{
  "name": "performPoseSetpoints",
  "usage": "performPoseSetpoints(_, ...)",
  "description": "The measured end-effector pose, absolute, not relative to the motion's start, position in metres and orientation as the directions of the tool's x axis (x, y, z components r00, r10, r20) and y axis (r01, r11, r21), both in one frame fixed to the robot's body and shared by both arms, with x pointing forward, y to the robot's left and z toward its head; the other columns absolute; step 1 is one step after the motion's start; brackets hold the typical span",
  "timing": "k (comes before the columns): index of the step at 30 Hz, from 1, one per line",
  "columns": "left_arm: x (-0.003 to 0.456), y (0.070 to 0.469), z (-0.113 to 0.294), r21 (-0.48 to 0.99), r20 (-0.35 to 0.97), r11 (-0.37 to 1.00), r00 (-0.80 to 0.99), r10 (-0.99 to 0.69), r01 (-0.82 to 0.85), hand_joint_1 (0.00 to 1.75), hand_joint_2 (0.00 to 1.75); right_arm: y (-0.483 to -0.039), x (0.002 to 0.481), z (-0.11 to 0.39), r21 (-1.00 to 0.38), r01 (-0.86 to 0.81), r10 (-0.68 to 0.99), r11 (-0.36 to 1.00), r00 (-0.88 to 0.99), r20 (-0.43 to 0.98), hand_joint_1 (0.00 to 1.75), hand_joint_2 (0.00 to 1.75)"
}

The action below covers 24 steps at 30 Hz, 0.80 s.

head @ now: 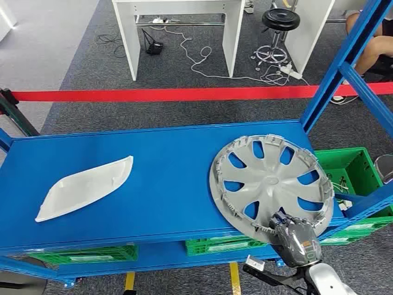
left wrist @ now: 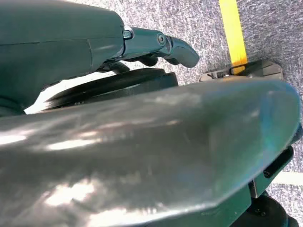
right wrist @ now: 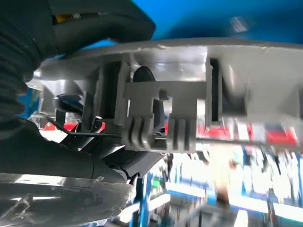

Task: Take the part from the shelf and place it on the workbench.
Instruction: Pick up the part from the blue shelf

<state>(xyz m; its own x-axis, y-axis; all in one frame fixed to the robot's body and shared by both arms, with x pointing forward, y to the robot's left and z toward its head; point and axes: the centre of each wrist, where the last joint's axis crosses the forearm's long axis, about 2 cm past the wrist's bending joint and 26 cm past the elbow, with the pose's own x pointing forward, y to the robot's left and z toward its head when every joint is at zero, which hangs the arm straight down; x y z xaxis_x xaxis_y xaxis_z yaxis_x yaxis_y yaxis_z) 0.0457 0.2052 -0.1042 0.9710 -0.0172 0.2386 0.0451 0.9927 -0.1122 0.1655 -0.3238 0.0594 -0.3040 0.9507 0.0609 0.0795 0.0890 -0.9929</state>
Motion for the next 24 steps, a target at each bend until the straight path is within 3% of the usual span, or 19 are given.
performPoseSetpoints(12,0.046,0.205,-0.104,-0.109,0.252,0.992,0.967,-0.032,0.062,0.0,0.0,-0.295,0.155,0.088,-0.845,0.256,0.846,0.468,-0.407,0.345,1.75,1.75)
performPoseSetpoints(20,0.046,0.204,-0.104,-0.11,0.252,0.992,0.967,-0.034,0.064,0.0,0.0,-0.288,0.155,0.097,-0.792,0.287,0.816,0.539,-0.412,0.406,1.75,1.75)
performPoseSetpoints(24,0.046,0.204,-0.104,-0.109,0.254,0.992,0.967,-0.035,0.065,0.0,0.0,-0.284,0.156,0.104,-0.714,0.282,0.752,0.641,-0.42,0.509,1.75,1.75)
